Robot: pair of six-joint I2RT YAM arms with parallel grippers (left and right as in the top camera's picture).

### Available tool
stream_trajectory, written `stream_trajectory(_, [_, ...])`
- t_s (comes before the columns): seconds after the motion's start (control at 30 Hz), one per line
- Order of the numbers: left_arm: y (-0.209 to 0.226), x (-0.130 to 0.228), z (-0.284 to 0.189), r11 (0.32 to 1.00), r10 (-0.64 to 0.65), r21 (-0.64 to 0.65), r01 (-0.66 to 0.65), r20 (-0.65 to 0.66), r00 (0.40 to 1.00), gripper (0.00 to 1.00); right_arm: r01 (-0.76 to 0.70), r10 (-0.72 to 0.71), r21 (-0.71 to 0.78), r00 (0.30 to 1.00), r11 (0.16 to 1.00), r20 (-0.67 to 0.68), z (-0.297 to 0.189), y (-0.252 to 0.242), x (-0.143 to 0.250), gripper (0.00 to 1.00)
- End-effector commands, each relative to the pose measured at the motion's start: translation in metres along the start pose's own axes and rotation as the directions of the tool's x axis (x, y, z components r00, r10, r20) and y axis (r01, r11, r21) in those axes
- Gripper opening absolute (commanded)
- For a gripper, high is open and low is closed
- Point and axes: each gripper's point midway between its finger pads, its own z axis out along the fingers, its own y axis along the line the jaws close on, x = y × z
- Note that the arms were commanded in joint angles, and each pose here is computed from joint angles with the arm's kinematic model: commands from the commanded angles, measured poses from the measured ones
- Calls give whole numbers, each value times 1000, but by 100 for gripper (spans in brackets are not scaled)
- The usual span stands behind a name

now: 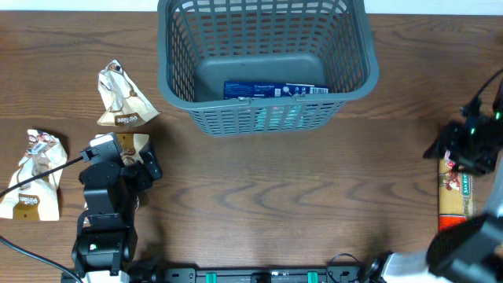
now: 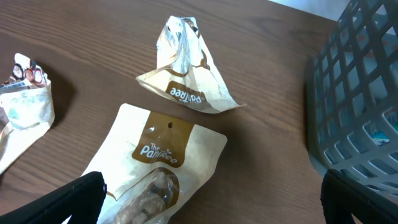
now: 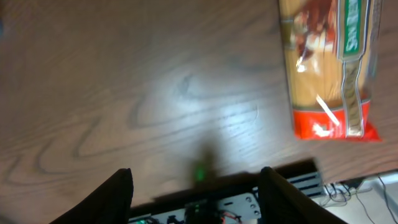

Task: Pack container
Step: 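Move the right gripper to the spaghetti package and grasp it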

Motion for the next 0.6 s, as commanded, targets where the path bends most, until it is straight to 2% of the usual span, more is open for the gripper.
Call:
stream_trajectory(0.0, [-1, -13, -4, 1000, -13, 2, 13, 29, 999, 99, 3, -3, 2, 1000, 1000, 11, 5, -1, 26, 56])
stream_trajectory(0.07, [-1, -13, -4, 1000, -13, 2, 13, 29, 999, 99, 6, -7, 30, 1000, 1000, 23, 11, -5, 34, 61])
stream_trajectory(0.2, [-1, -13, -4, 1000, -12, 2, 12, 29, 1000, 99, 70, -79, 151, 995, 986, 59, 24, -26, 33, 62])
stream_trajectory(0.37, [-1, -13, -4, 1000, -12, 2, 12, 29, 1000, 99, 50, -83, 317, 992, 947, 90, 26, -63, 13, 61])
stream_trajectory(0.47, [-1, -13, -4, 1000, -12, 2, 12, 29, 1000, 99, 67, -121, 319, 981, 945, 153, 29, -72, -13, 62])
stream_trajectory(0.57, [-1, -13, -4, 1000, -12, 2, 12, 29, 1000, 99, 152, -213, 279, 956, 948, 203, 32, -69, -35, 63])
